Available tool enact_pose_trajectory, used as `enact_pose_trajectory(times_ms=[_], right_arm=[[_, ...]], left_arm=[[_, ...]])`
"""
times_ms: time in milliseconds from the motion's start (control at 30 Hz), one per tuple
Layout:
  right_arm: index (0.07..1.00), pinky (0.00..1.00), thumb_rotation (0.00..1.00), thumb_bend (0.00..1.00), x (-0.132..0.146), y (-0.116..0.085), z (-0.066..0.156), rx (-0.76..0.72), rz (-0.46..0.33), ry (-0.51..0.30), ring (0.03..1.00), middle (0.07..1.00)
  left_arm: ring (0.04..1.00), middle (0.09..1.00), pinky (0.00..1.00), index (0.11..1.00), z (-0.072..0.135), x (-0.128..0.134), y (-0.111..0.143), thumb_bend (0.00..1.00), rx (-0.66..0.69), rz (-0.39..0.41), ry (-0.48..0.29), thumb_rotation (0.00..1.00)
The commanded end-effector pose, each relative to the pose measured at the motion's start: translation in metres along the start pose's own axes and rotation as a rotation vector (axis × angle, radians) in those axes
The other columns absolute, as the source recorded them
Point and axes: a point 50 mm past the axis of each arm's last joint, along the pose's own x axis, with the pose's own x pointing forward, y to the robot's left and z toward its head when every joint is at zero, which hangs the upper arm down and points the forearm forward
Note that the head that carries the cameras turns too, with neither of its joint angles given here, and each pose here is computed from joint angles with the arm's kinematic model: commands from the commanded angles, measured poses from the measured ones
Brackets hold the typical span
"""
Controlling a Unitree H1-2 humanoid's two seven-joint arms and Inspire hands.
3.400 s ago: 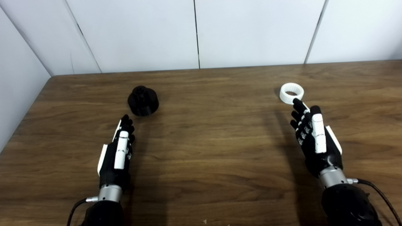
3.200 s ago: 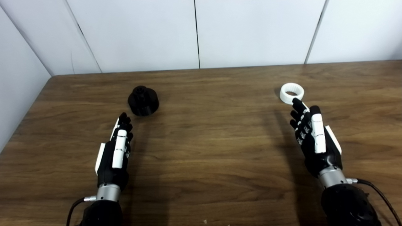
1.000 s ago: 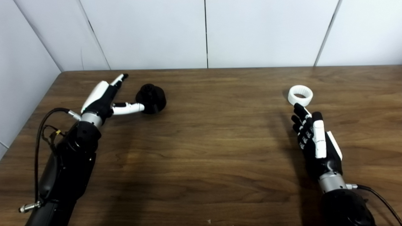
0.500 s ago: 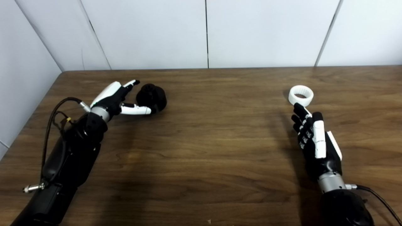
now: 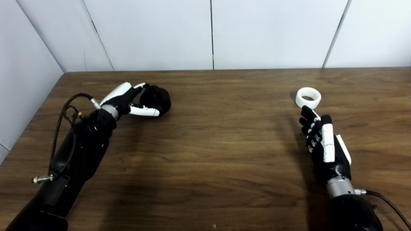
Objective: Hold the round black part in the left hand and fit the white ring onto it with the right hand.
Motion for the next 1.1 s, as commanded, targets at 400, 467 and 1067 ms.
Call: enact_pose_trajectory(times_ms=[400, 467, 1067], right_arm=[[0.889, 1.0, 1.0, 0.65, -0.001, 0.0, 0.016, 0.008, 0.0, -0.1, 0.958, 0.935], [0.888, 1.0, 1.0, 0.64, -0.001, -0.001, 0.016, 0.004, 0.001, -0.103, 0.956, 0.934], [0.88, 1.0, 1.0, 0.64, -0.002, -0.006, 0.019, 0.006, 0.0, -0.108, 0.943, 0.93]], left_arm=[[1.0, 0.996, 0.92, 0.945, 0.028, 0.018, 0.015, 1.0, 0.067, 0.069, -0.089, 0.48], [1.0, 0.993, 0.92, 0.938, 0.028, 0.019, 0.015, 1.0, 0.067, 0.067, -0.09, 0.48], [1.0, 0.946, 0.91, 0.791, 0.031, 0.016, 0.006, 0.96, 0.115, 0.053, -0.094, 0.34]])
